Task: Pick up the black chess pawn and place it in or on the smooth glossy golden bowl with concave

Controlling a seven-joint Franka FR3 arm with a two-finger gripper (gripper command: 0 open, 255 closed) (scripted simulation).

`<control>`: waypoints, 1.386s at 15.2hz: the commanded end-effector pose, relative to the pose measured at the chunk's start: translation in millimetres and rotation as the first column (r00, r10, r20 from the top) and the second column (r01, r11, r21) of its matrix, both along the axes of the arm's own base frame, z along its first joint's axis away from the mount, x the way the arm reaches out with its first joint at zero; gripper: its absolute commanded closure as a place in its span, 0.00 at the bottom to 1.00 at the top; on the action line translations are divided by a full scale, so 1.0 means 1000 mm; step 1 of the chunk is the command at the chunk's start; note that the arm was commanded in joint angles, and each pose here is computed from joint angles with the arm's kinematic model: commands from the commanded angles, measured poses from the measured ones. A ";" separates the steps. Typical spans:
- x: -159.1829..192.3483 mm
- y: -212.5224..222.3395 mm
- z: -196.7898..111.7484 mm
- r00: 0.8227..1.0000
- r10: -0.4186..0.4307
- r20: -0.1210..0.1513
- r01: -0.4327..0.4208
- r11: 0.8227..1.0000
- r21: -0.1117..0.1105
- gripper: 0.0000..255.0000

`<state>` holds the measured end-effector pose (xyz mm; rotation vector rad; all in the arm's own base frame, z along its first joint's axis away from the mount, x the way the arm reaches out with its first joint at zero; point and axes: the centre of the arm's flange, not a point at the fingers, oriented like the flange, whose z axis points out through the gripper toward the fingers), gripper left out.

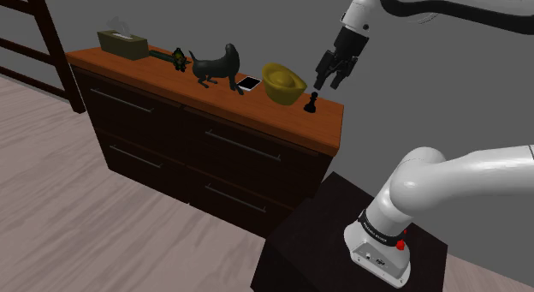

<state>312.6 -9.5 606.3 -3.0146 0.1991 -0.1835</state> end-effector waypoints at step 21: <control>0.103 -0.155 -0.098 0.999 0.023 -0.049 -0.023 1.000 -0.002 0.00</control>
